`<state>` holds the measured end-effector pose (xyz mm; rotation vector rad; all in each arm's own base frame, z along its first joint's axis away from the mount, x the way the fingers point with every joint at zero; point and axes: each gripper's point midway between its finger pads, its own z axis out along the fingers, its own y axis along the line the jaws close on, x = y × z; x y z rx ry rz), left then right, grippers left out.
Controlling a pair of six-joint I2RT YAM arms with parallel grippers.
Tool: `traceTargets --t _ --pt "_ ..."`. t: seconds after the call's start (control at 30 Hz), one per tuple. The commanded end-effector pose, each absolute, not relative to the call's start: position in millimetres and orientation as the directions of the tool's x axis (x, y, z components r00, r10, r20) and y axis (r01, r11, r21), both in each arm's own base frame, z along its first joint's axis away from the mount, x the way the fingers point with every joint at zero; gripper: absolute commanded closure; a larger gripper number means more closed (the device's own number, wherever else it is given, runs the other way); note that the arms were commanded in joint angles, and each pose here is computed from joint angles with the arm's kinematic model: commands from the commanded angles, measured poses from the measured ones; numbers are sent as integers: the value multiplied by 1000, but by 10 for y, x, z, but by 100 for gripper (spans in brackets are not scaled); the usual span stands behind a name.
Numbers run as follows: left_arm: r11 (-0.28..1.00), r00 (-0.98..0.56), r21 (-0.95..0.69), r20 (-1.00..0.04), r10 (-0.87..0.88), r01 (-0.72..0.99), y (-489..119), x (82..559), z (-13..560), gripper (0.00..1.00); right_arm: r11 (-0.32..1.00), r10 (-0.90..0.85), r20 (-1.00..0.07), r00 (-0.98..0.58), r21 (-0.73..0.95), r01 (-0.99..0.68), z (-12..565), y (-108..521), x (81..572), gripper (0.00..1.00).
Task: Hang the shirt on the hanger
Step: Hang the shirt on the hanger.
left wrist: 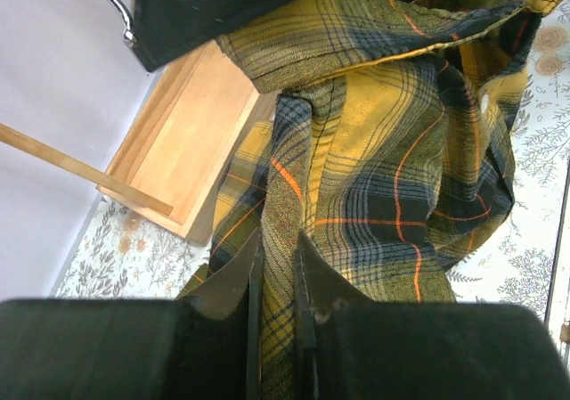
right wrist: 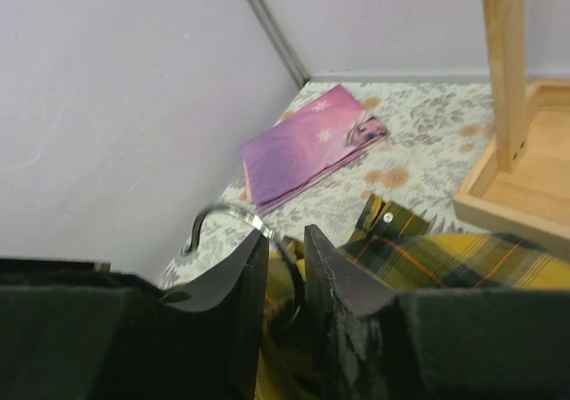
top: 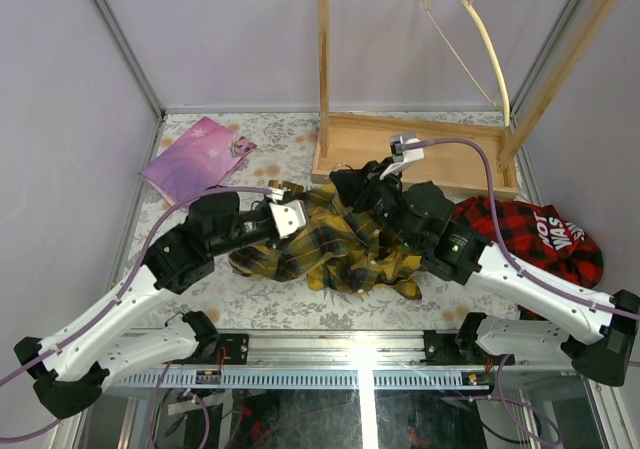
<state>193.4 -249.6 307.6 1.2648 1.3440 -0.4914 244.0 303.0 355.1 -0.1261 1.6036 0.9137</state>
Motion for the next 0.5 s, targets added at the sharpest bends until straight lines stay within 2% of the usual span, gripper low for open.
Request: traceTargets --t 0.0,0.13,0.27,0.3,0.33,0.37,0.47 --pt "362 330 413 -904 271 835 -2535 1920 3488 100 728 495 -864 -97 473 -496 4145 2841 2678 70" --pt "366 327 412 -904 274 834 -2523 1922 3466 100 733 489 -868 -83 460 -501 4219 2871 2703 68" --pt "372 325 409 -906 270 833 -2503 1908 3468 99 741 477 -876 -72 444 -504 4213 2866 2707 85" --pt "376 320 405 -908 269 833 -2496 1906 3466 93 746 470 -880 -60 433 -506 4240 2853 2707 93" --pt "385 313 398 -912 265 833 -2484 1905 3473 81 753 460 -887 -46 417 -509 4281 2841 2704 98" --pt "397 306 389 -917 258 831 -2471 1906 3490 64 764 444 -896 -27 394 -512 4330 2821 2707 100" --pt "450 264 325 -945 196 832 -2432 1887 3577 21 785 394 -919 23 323 -528 4483 2772 2682 100"
